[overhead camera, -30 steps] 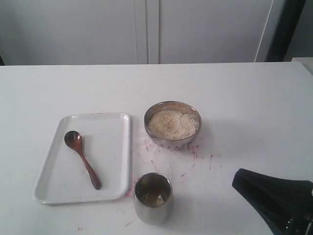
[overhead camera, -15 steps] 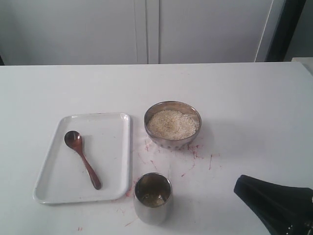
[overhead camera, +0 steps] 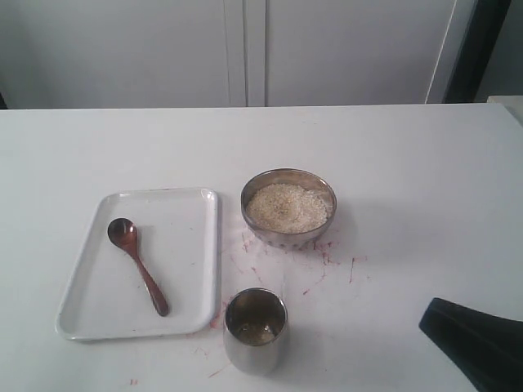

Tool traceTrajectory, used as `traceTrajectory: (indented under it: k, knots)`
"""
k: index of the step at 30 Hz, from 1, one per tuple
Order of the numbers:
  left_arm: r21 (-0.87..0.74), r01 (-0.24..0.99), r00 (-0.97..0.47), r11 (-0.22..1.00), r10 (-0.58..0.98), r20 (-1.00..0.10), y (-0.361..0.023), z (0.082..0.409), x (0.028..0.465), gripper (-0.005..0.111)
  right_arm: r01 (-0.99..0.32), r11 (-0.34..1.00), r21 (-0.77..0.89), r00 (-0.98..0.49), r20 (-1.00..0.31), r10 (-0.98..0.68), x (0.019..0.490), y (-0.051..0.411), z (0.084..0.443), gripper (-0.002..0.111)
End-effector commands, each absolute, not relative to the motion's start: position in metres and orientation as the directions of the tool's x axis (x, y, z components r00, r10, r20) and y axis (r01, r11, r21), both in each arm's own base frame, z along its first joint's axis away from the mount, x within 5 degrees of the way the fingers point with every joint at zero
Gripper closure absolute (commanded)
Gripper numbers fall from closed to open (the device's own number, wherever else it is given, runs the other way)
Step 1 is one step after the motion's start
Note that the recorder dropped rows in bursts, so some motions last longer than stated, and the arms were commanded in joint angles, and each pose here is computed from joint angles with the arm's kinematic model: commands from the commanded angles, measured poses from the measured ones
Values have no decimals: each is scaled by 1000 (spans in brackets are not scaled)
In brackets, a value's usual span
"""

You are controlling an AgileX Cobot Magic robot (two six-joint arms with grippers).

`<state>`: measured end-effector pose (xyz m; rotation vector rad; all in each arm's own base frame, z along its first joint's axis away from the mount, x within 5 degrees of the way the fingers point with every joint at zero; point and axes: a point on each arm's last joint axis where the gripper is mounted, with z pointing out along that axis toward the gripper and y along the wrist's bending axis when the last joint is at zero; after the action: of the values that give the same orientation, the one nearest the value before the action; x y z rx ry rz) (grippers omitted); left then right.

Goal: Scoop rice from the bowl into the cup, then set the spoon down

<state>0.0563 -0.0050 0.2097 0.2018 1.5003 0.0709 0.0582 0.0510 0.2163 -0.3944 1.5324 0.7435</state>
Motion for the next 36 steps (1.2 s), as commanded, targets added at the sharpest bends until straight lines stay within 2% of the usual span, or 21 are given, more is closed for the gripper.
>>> traceTrajectory:
  k: [1, 8, 17, 21, 26, 36]
  knots:
    - [168, 80, 82, 982, 162, -983, -5, 211, 56, 92, -660, 714, 234, -101, -969, 224, 48, 43, 215, 108]
    - [168, 80, 82, 982, 162, -983, -5, 211, 56, 92, -656, 718, 234, -109, -970, 216, 42, 37, 211, 108]
    - [168, 80, 82, 982, 162, -983, -5, 211, 56, 92, -516, 825, 232, -108, -973, 206, 48, 30, 207, 108]
    - [168, 80, 82, 982, 162, -983, -5, 211, 56, 92, -433, 871, 232, -87, -973, 215, 51, 25, 207, 108]
    - [168, 80, 82, 982, 162, -983, -5, 211, 56, 92, -258, 938, 232, -44, -973, 228, 54, 15, 207, 108]
    - [168, 80, 82, 982, 162, -983, -5, 211, 56, 92, -40, 972, 232, 9, -973, 232, 56, 2, 207, 108]
